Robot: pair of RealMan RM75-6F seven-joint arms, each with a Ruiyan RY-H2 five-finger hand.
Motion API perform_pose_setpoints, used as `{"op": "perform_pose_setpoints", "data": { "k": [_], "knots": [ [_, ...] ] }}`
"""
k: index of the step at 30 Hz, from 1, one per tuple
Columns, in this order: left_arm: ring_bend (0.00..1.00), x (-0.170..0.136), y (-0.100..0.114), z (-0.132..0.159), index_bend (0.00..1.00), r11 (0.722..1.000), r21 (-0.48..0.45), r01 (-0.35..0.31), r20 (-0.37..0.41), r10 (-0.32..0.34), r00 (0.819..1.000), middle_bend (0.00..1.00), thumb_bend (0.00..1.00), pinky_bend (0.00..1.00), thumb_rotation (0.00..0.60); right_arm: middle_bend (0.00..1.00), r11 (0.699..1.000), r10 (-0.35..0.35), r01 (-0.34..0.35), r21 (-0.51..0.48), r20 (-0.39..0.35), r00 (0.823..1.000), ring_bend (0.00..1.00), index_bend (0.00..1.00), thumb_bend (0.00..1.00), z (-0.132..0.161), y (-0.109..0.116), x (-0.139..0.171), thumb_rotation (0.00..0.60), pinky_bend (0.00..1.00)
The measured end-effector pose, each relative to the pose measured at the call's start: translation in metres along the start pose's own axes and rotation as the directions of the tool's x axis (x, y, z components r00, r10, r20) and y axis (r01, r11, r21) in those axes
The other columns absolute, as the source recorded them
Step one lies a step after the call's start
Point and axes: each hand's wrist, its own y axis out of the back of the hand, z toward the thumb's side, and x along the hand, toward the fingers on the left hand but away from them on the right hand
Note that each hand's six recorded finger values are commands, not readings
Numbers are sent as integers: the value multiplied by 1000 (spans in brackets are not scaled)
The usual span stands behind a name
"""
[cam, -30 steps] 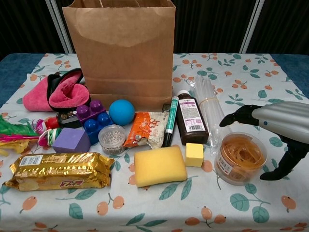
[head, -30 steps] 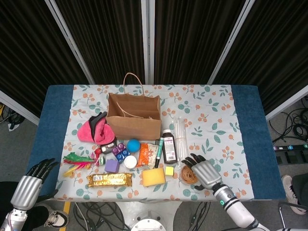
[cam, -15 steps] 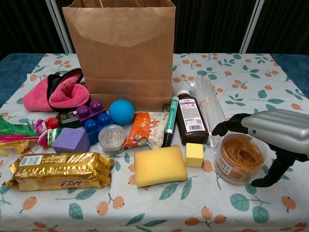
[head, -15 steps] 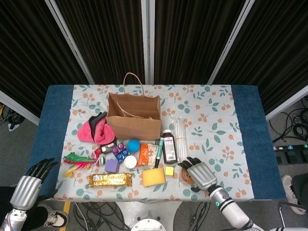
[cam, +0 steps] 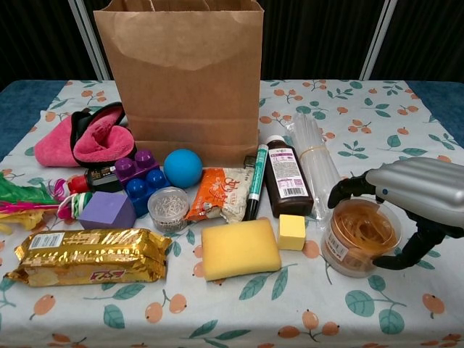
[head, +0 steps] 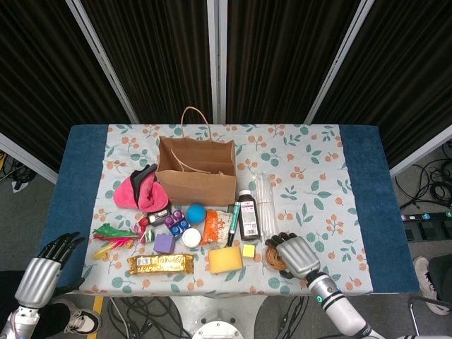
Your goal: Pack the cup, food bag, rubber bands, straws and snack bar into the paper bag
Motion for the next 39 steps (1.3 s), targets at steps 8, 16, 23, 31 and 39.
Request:
{"op": "perform_pose_setpoints", "data": {
  "k": [8,16,23,31,39],
  "knots": [
    [153,-1,0,1,217,1000,-4,2,2,-2,1000,227,87,244,600,365,994,-106,106,-8,1,994,306,421,204,-3,27,12,600,426],
    [153,0,2,0,217,1000,-10,-7,0,7,1000,227,86,245,600,372,954,-294,295,-61,25,955,314,431,206,-5,98,28,600,435],
    [153,-1,2,1,217,1000,-7,-10,7,10,1000,227,86,244,600,370,861,-501,499,-93,11,866,313,431,210,5,186,27,600,435],
    [153,0,2,-1,217,1000,-8,-12,-2,12,1000,227,86,244,600,369,772,-627,618,-151,-13,779,313,431,213,40,265,-13,600,435],
    [153,2,4,-5,217,1000,-20,-20,-22,19,1000,227,86,244,600,370,759,-642,637,-134,4,766,314,431,224,90,285,-75,600,435]
  ]
}}
